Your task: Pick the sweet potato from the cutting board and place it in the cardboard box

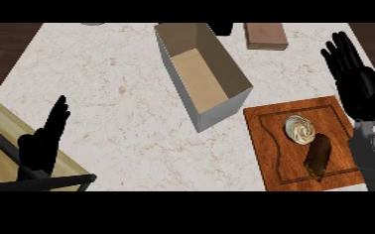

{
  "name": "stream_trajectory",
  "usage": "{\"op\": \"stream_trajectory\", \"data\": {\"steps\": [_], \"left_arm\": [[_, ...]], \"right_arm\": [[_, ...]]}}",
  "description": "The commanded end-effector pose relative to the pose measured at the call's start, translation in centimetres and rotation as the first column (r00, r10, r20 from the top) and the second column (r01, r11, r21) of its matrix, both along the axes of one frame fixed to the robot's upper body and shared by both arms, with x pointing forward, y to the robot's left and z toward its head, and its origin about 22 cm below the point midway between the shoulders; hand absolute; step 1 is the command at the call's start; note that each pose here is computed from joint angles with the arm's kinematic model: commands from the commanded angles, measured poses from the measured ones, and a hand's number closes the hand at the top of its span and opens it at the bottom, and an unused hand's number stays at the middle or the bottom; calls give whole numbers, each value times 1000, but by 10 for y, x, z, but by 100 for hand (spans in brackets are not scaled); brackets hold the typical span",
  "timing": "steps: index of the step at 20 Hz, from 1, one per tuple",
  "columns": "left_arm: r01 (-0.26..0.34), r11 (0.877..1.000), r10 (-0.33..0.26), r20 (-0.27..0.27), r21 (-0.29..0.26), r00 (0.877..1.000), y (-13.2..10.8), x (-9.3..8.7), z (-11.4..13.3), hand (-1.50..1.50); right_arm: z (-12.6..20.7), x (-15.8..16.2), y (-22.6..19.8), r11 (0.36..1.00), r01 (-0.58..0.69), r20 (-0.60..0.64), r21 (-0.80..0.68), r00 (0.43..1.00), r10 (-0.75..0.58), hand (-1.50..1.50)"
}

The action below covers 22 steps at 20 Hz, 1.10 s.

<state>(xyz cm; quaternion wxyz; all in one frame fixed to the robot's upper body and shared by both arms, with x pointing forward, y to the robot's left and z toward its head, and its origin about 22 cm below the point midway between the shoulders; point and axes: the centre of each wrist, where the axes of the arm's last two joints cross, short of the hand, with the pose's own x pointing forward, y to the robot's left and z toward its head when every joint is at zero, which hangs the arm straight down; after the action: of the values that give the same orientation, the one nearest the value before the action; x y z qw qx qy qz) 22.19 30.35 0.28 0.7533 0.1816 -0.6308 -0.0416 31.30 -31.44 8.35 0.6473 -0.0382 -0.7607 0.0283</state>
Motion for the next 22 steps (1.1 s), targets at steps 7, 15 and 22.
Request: {"op": "stream_trajectory", "data": {"steps": [7, 15, 22], "left_arm": [[-93, 960, 135, 148, -264, 980, 29, -19, 9, 0], [2, 949, 53, 166, -315, 985, 9, 0, 26, 0], [38, 953, 19, 186, -300, 982, 2, 11, 32, 0]], "right_arm": [[-7, -77, -134, 585, 406, -29, -702, 805, -593, 150], [2, -119, -116, 299, 585, 266, -754, 688, -676, -150], [16, -133, -91, 279, 169, -81, -945, 707, -703, -150]]}}
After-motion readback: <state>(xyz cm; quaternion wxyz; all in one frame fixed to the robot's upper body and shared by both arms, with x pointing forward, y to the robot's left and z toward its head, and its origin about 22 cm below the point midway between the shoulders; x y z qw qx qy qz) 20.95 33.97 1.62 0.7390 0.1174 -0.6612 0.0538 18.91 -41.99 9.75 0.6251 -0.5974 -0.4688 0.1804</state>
